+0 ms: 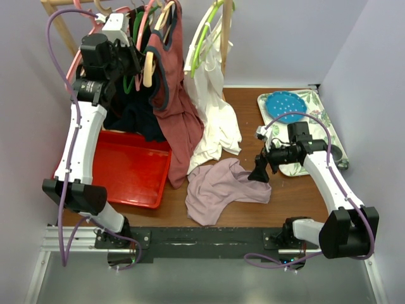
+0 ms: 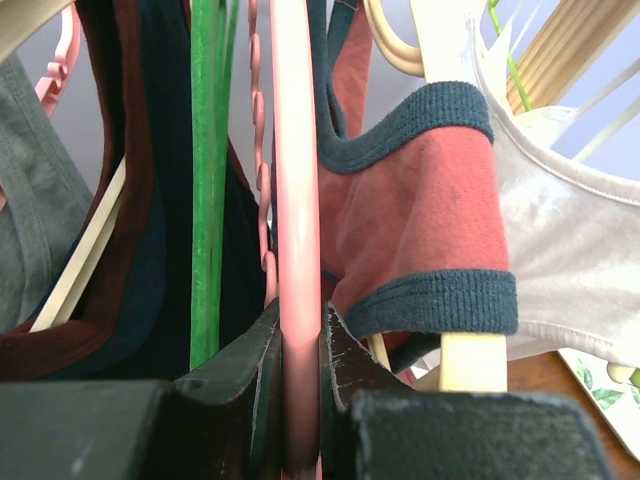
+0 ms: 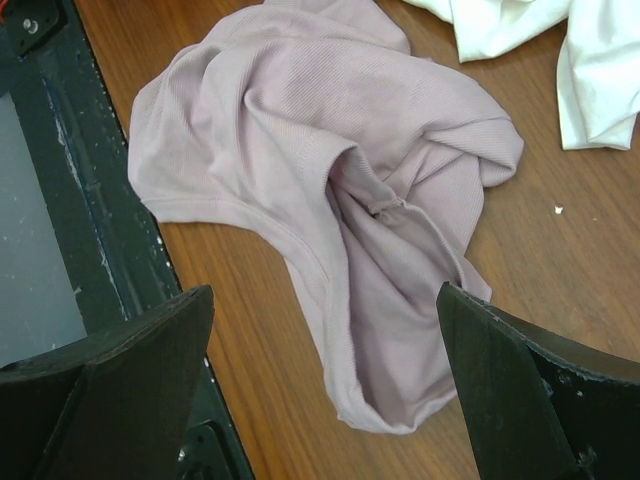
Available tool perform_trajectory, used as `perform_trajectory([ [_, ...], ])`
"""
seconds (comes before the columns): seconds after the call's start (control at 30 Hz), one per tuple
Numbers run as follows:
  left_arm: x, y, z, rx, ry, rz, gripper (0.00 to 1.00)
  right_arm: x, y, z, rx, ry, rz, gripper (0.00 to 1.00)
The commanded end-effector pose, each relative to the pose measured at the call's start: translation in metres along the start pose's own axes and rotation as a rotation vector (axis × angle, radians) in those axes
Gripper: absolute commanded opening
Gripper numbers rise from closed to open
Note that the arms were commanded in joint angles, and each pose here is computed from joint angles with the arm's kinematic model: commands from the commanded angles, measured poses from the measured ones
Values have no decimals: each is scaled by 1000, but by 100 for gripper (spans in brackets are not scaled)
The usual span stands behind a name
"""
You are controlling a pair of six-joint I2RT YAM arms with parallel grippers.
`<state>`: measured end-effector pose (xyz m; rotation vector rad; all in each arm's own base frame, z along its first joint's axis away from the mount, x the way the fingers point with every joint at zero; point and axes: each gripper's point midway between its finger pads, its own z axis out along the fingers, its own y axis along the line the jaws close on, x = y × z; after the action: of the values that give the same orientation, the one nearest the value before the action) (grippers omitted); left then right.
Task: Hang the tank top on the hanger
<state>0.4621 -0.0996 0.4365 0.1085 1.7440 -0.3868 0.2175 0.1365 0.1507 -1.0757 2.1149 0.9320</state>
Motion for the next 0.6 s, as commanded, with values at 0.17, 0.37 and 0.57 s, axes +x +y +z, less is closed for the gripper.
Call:
perform_trajectory([
  [0.17,-79,-19,-60,11,-292,70,0,-8,3,-2,-25,-25,-15,99],
  [0.37,-79,-23,-75,21,-301,70,0,-8,2,-2,-24,-25,-16,99],
  [0.57,-71,-22,-100,-5,-302,70,0,-8,1,-2,-23,-25,-11,99],
])
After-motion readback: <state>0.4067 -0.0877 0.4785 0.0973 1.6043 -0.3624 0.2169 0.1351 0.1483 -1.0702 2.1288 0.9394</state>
